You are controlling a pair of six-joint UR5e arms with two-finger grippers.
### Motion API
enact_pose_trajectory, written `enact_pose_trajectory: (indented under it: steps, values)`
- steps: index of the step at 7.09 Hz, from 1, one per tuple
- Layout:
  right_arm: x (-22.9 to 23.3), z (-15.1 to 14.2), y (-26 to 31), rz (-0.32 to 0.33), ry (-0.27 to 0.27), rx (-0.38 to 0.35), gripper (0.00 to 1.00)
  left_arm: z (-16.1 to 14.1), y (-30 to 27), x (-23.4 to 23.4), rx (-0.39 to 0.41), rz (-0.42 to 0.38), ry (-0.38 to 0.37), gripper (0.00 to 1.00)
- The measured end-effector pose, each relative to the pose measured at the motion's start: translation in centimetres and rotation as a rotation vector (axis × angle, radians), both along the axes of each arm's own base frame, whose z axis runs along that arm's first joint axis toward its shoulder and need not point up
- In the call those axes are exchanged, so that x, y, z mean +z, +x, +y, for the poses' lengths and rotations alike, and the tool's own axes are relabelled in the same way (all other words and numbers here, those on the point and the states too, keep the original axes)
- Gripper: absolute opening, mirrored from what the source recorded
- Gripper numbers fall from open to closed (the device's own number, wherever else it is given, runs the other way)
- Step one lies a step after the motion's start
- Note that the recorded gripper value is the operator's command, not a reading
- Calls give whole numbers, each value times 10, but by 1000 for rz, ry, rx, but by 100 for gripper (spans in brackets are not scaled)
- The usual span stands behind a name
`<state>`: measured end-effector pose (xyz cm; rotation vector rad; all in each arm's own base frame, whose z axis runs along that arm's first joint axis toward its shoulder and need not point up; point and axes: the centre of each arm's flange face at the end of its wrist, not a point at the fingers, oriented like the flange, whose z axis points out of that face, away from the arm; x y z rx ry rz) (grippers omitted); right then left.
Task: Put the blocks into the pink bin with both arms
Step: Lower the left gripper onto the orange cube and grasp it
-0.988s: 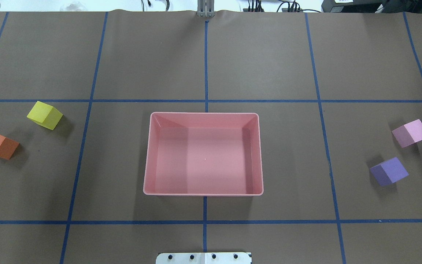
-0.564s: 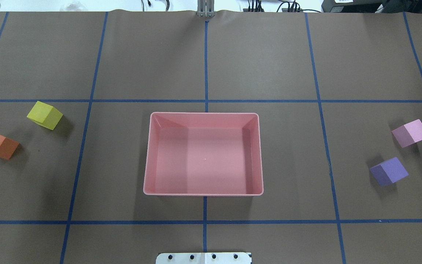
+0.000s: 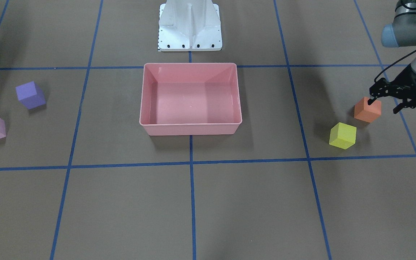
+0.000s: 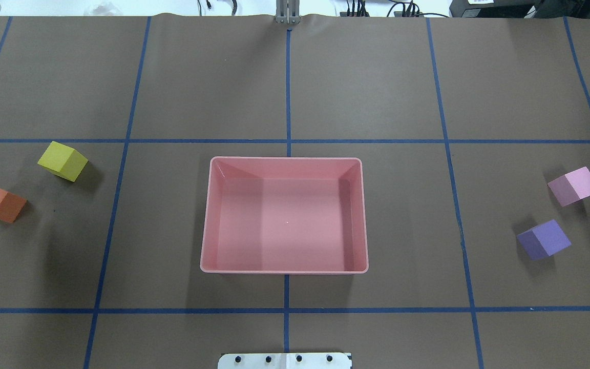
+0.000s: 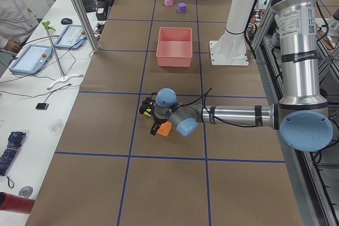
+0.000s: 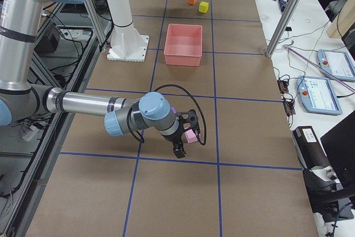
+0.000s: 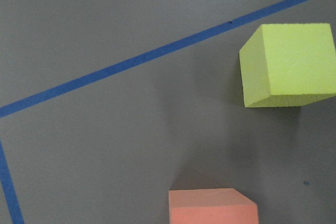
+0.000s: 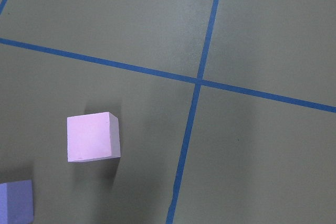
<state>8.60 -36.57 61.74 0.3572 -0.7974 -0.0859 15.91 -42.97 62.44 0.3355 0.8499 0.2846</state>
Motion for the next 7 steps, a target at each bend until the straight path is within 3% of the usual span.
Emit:
enact_pose_trajectory:
  steps: [2,3,4,6,7]
  values:
    - [0,0,0,0,0,0,100,7,21,8,-3,-18,-23,96]
    - [0,0,0,0,-1,0,100,9,24,18,-2,-26,-33,77]
    - [1,0,0,0,-2,0,100,11,26,26,0,-27,-36,48]
    - [2,1,0,0,-4,-1,100,14,30,29,12,-20,-24,13]
    - [2,1,-1,0,-4,-2,100,14,32,22,16,-7,-13,10]
